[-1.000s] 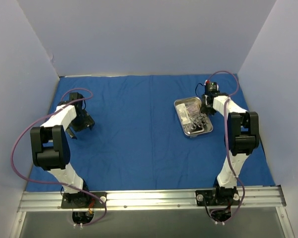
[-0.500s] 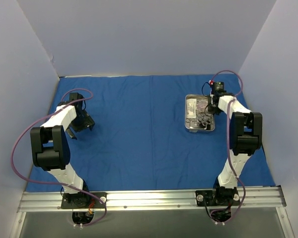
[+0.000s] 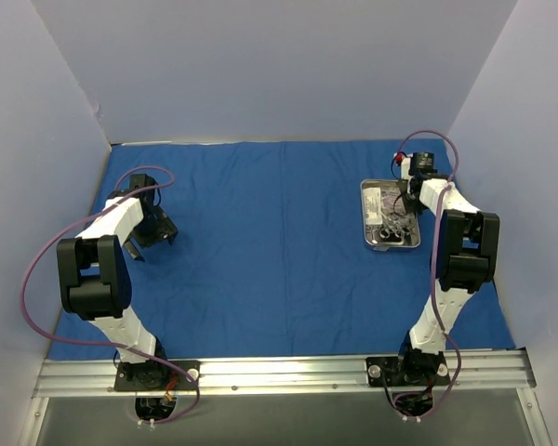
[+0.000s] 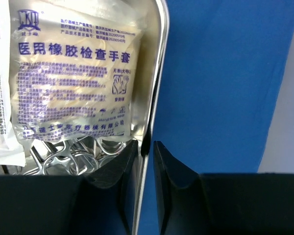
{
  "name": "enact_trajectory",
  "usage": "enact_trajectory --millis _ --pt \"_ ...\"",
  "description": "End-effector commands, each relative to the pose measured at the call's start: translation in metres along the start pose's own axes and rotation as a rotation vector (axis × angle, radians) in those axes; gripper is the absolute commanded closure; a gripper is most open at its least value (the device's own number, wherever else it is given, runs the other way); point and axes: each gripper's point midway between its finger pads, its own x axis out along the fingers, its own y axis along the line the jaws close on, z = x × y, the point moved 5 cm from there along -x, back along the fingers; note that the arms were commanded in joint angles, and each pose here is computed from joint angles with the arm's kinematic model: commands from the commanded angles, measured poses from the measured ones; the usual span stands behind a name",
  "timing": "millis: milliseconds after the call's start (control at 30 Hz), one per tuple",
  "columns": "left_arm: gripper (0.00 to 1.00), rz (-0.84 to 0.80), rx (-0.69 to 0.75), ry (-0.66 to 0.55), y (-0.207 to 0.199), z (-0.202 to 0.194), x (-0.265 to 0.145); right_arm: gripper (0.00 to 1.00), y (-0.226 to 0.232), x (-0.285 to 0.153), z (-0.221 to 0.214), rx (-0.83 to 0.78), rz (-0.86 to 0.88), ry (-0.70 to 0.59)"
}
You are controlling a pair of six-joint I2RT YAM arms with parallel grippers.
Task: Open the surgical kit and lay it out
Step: Move the container from the surgical kit, then pick up the medical item from the container.
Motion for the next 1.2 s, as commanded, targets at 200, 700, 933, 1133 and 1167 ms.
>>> enact_trajectory --millis 200,700,933,1133,1167 --pt "0.03 -0.043 -0.007 -0.040 -0.006 0.009 -0.011 0.75 -0.015 0.001 0.016 -0.028 -0.018 -0.015" --pt "0.03 -0.077 -0.007 -0.052 -0.012 0.010 -0.020 0.65 0.040 -0.040 0.054 0.301 0.030 -0.210" --pt "0.03 -0.076 -0.004 -0.050 -0.012 0.008 -0.019 0.66 0.090 -0.030 0.056 0.308 0.155 -0.205" --pt "0.03 -0.076 0.001 -0.051 -0.012 0.007 -0.019 0.68 0.093 -0.014 0.060 0.324 0.161 -0.194" --pt "0.03 -0.075 0.002 -0.049 -0.012 0.007 -0.019 0.68 0.094 -0.010 0.059 0.322 0.161 -0.182"
